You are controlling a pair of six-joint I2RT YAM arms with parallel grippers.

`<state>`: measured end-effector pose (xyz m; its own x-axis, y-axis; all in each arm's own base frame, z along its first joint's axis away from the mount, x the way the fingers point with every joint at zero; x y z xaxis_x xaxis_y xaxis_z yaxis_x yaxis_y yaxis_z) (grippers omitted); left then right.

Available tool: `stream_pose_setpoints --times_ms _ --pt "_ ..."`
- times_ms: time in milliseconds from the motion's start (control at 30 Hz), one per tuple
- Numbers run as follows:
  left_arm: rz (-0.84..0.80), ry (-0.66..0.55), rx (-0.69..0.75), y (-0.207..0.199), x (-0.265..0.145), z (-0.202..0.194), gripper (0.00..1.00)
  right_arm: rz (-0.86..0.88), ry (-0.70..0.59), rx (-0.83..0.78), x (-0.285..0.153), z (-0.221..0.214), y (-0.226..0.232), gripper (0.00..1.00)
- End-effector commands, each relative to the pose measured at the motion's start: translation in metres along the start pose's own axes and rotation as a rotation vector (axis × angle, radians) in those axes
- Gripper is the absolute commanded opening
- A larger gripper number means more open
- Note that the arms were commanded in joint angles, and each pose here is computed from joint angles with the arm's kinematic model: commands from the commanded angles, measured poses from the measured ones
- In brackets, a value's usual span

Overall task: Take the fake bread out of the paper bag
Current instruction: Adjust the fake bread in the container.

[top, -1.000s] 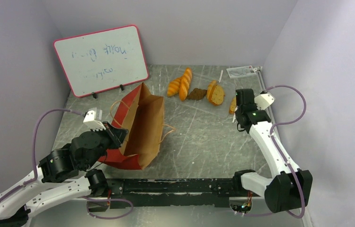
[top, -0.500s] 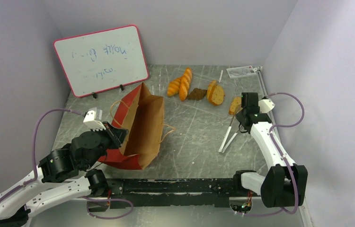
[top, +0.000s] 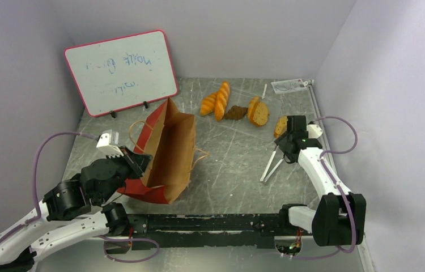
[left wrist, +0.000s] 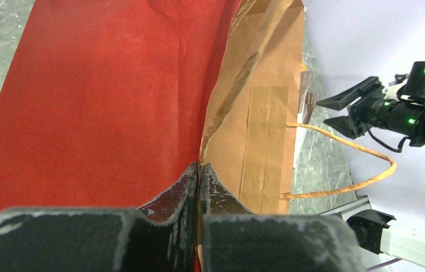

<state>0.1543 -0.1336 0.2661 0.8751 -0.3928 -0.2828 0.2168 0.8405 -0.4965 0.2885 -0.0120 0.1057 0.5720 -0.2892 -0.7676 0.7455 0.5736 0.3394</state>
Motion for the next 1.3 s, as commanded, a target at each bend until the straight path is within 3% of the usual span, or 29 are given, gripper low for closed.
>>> stream_pose_setpoints --times_ms 0,700,1267 --pt "-0.037 -0.028 -0.027 -0.006 -0.002 0.007 0.07 -0.024 0.082 0.019 0.010 -0.023 -0.011 0.59" --pt "-0.039 -0.034 -0.045 -0.001 -0.008 0.006 0.07 -0.099 0.144 0.002 0.022 -0.053 -0.042 0.63" --pt "-0.013 -0.037 -0.039 0.001 -0.004 0.007 0.07 -0.108 0.142 -0.026 0.041 -0.059 -0.039 0.66"
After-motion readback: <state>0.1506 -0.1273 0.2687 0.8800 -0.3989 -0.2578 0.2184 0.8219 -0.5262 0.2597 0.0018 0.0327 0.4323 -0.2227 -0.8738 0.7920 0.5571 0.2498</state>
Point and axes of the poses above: each gripper's point midway between its finger pads, its own x axis out along the fingers, its own y axis along the line the jaws close on, z = x × y, the point moved 1 cm from there along -x, back along the fingers, and after that the axes turned 6 degrees about x, right-handed, at the moved point
